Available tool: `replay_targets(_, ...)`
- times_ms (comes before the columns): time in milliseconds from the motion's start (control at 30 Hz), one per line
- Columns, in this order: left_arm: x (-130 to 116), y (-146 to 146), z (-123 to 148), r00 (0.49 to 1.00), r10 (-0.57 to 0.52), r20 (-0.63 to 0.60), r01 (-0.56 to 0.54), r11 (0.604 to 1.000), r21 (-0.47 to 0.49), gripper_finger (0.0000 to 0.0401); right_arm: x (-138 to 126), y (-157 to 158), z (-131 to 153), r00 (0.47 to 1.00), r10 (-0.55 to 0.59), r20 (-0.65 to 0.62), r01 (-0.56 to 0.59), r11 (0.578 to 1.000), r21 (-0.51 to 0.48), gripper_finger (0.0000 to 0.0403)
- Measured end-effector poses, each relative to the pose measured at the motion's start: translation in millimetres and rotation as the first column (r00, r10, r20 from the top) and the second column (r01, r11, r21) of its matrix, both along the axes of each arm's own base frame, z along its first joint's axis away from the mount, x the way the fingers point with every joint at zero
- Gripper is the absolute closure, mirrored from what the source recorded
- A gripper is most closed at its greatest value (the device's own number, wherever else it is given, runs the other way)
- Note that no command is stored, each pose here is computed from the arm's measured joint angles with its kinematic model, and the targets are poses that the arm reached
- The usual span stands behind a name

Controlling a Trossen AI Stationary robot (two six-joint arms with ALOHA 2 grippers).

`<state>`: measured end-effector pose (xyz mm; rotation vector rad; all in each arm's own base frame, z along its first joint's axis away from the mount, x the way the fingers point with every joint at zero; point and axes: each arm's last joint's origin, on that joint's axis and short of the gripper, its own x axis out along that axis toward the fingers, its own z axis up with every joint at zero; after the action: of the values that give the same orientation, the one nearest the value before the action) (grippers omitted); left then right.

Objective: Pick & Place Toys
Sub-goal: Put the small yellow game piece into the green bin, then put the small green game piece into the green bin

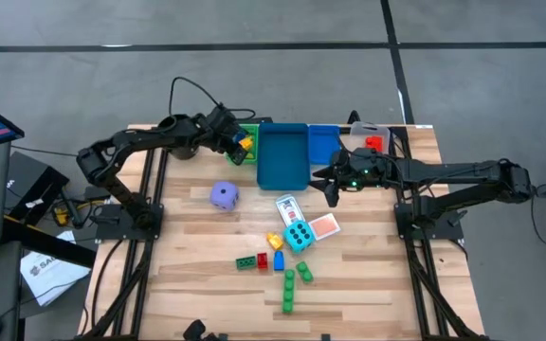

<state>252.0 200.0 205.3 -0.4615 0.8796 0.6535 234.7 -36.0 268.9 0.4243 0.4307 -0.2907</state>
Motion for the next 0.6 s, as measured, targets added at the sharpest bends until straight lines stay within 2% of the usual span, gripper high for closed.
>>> replay_targets(467,0.5,-0.9,-0.3,1.000,-0.002,0.000,0.002,1.000,-0.003,0.0259,0.0,0.0,0.0,1.000,0.000,0.000,0.000,1.000,0.000,0.0223)
replay_targets(600,3.6,-5.3,4.3,0.994,-0.075,0.084,0.080,0.995,-0.058,0.0254,0.0,0.0,0.0,1.000,0.000,0.000,0.000,1.000,-0.001,0.0223)
